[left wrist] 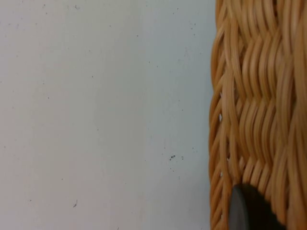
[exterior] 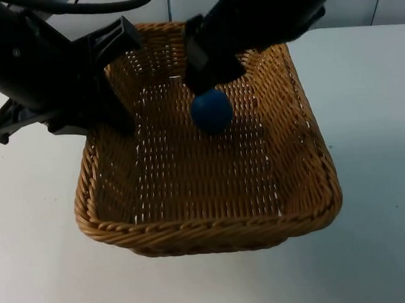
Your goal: Pick up the basket with the left hand and place the ball into the basket with the right hand.
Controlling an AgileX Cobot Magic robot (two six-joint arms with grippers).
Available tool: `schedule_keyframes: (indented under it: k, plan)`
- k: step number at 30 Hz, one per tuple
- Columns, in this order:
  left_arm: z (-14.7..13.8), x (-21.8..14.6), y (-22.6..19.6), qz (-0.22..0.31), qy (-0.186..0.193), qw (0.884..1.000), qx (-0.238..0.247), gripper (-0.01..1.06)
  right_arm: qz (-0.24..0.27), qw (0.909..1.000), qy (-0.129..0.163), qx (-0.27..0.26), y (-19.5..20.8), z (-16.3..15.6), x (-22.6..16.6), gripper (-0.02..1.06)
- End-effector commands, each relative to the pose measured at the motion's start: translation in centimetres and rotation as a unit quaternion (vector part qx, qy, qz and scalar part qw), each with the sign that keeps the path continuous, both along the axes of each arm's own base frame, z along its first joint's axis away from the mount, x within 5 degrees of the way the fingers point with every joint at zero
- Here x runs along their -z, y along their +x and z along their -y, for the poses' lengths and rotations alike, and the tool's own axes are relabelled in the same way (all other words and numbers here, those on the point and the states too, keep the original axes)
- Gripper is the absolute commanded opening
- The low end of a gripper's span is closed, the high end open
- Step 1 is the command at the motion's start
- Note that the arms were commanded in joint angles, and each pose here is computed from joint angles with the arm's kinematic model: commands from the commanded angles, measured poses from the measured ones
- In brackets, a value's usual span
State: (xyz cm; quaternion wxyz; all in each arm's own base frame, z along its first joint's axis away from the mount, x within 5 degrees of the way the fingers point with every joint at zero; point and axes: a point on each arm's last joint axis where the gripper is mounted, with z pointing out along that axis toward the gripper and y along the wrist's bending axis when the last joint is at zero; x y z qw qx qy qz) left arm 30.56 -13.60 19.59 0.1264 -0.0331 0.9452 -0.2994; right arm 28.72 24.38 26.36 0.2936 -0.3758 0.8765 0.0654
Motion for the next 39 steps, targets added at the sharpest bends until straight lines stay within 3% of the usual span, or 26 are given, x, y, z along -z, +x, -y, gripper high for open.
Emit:
schedule_keyframes:
  k: [1,11,27,39]
  plan:
    - [0.3,-0.2,-0.1,-0.005,-0.013,1.000,-0.006,0.00,0.029,0.9994,0.018,-0.001,-0.9,0.7,-2.8,0.85]
    - [0.2,-0.3,0.2,0.005,-0.017,1.000,-0.022,0.00,0.090,0.9927,0.080,0.004,-4.4,3.7,-9.9,0.85]
    - [2.4,1.9,0.8,0.006,-0.007,1.000,-0.030,0.00,0.094,0.9894,0.110,0.014,-9.1,7.7,-9.2,0.85]
    - [5.1,6.9,3.3,-0.022,-0.010,1.000,-0.019,0.00,0.109,0.9847,0.134,0.023,-12.6,10.8,-10.2,0.85]
